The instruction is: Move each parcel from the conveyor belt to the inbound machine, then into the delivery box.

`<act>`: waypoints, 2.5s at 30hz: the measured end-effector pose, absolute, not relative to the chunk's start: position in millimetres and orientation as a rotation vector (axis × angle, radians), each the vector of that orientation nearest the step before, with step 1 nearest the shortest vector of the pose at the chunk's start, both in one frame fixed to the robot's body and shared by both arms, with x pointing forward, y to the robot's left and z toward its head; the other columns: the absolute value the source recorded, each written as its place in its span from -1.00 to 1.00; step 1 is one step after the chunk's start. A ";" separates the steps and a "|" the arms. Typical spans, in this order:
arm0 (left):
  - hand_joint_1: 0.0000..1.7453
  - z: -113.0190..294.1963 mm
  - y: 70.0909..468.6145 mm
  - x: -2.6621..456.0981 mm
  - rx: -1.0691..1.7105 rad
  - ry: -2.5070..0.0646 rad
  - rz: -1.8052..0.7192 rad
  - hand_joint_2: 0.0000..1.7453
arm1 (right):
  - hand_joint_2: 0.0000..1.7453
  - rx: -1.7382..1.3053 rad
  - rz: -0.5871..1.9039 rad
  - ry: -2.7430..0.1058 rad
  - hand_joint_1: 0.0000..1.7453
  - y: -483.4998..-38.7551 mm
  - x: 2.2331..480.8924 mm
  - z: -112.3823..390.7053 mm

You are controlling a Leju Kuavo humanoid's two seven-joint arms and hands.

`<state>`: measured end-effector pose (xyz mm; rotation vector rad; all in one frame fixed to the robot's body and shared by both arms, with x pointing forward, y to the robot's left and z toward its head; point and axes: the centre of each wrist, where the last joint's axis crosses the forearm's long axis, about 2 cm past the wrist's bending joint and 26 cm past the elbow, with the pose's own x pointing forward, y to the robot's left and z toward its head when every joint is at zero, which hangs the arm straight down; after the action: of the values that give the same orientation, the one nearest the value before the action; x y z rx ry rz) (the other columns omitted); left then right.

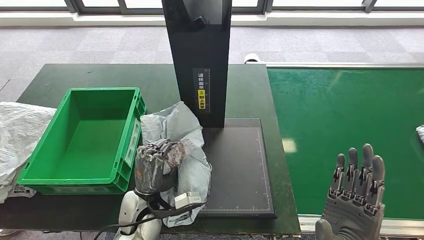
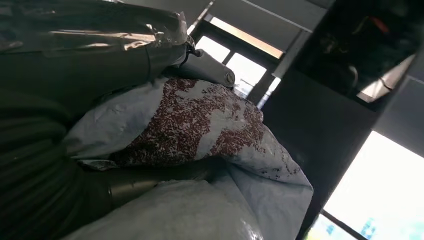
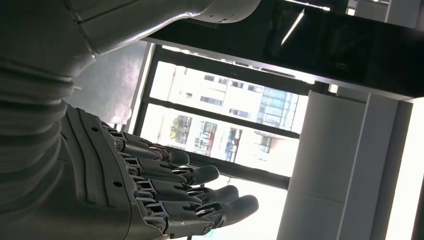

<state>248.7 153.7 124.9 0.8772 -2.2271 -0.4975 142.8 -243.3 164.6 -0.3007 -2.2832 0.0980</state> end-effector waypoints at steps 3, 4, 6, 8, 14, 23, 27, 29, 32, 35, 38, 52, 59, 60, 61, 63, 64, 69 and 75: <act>1.00 125.9 178.8 247.9 0.986 -2.157 -0.425 1.00 | 1.00 -0.291 0.096 -2.282 -1.00 -244.3 141.6 163.7; 1.00 126.3 186.4 247.6 1.018 -2.136 -0.405 1.00 | 1.00 -0.290 0.096 -2.281 -1.00 -244.5 141.3 163.4; 1.00 126.9 201.3 247.4 1.078 -2.097 -0.366 1.00 | 1.00 -0.288 0.094 -2.279 -1.00 -244.7 140.7 163.0; 1.00 127.1 212.8 247.3 1.123 -2.068 -0.337 1.00 | 1.00 -0.287 0.094 -2.277 -1.00 -245.0 139.9 162.5; 1.00 127.8 226.3 246.2 1.176 -2.037 -0.308 1.00 | 1.00 -0.285 0.095 -2.275 -1.00 -245.3 139.1 162.0; 1.00 127.0 238.3 247.6 1.227 -1.973 -0.284 1.00 | 1.00 -0.279 0.079 -2.276 -1.00 -246.3 138.8 161.6; 1.00 130.7 247.4 254.8 1.299 -1.931 -0.315 1.00 | 1.00 -0.281 0.073 -2.273 -1.00 -247.9 138.2 160.9; 1.00 134.8 251.1 263.4 1.328 -1.899 -0.314 1.00 | 1.00 -0.279 0.063 -2.272 -1.00 -249.3 137.6 160.3; 1.00 139.8 257.7 282.1 1.316 -1.846 -0.295 1.00 | 1.00 -0.272 0.056 -2.270 -1.00 -252.3 137.0 159.4; 1.00 143.9 269.6 307.7 1.269 -1.807 -0.305 1.00 | 1.00 -0.265 0.056 -2.267 -1.00 -254.8 136.8 158.2; 1.00 144.1 287.0 333.3 1.232 -1.763 -0.341 1.00 | 1.00 -0.264 0.051 -2.261 -1.00 -258.6 136.1 156.7; 1.00 127.9 334.1 373.1 1.216 -1.652 -0.418 1.00 | 1.00 -0.287 0.041 -2.239 -1.00 -270.2 133.9 152.0; 1.00 119.6 347.8 377.6 1.271 -1.601 -0.414 1.00 | 1.00 -0.280 0.029 -2.225 -1.00 -271.6 137.9 145.6; 0.50 119.2 349.1 378.3 1.278 -1.597 -0.411 1.00 | 1.00 -0.283 0.026 -2.223 -1.00 -271.7 138.6 144.6; 0.00 119.0 350.6 379.1 1.280 -1.592 -0.404 1.00 | 1.00 -0.288 0.022 -2.220 -1.00 -271.8 139.3 143.6; -1.00 119.0 353.4 380.9 1.278 -1.586 -0.382 0.00 | 1.00 -0.296 0.015 -2.216 -1.00 -271.9 140.3 141.9; -1.00 118.9 355.2 381.6 1.273 -1.582 -0.365 -0.50 | 1.00 -0.302 0.011 -2.213 -1.00 -272.1 140.5 140.9; -1.00 118.4 367.7 382.7 1.230 -1.595 -0.210 -1.00 | 1.00 -0.327 -0.013 -2.196 -1.00 -272.6 140.8 135.7; -1.00 114.2 381.3 379.3 1.097 -1.652 0.045 -1.00 | 1.00 -0.356 -0.043 -2.178 -1.00 -274.8 144.2 128.4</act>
<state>379.3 381.3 114.2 1.0967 -1.6521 0.0454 144.2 -274.8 128.4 -0.3562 -2.1781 -0.0428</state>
